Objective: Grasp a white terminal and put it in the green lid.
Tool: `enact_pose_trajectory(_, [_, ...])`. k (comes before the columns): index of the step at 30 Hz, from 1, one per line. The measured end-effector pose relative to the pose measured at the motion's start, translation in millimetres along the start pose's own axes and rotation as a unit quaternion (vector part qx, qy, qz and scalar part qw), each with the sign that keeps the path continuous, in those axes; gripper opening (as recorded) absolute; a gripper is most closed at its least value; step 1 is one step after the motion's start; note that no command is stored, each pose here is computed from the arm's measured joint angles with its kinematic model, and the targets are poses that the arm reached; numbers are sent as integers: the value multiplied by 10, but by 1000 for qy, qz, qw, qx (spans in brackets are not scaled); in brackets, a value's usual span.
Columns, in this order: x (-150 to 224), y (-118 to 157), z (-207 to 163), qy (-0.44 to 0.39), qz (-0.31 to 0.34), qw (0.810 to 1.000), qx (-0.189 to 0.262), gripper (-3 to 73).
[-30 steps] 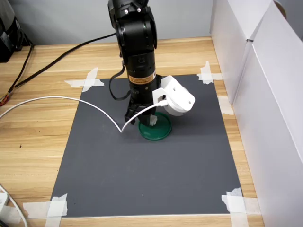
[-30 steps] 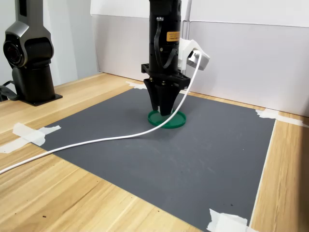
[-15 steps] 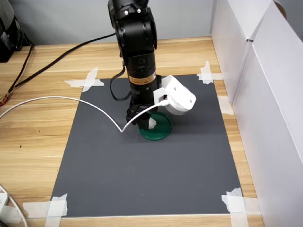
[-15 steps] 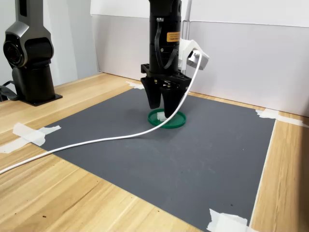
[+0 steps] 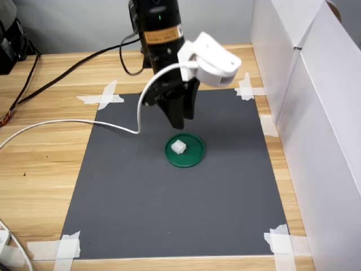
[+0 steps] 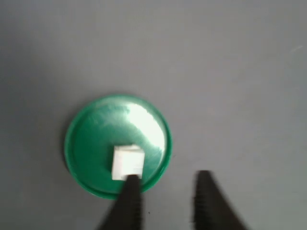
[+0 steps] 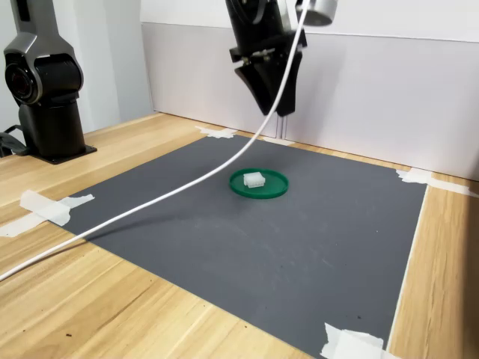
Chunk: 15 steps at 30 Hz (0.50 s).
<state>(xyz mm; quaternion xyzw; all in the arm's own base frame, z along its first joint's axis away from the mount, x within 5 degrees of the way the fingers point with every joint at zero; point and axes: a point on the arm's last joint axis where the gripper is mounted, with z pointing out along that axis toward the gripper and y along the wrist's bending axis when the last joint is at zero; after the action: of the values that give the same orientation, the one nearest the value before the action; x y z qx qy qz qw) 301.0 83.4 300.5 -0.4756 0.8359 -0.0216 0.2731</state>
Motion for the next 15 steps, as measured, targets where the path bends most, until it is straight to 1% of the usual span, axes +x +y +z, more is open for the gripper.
enact_pose_trajectory(2, [-27, 28, -210, -28, 5, 1000, 13, 105])
enact_pose_trajectory(3, [-36, 46, -315, -42, 8, 999, 20, 58])
enact_pose_trajectory(5, [-40, 86, -503, -65, 10, 997, 32, 10])
enact_pose_trajectory(8, [-2, 172, -760, -94, 13, 994, 51, -9])
enact_pose_trajectory(12, [127, 336, -1058, -126, 20, 989, 80, -14])
enact_pose_trajectory(15, [262, 478, -1243, -169, 57, 977, 114, -14])
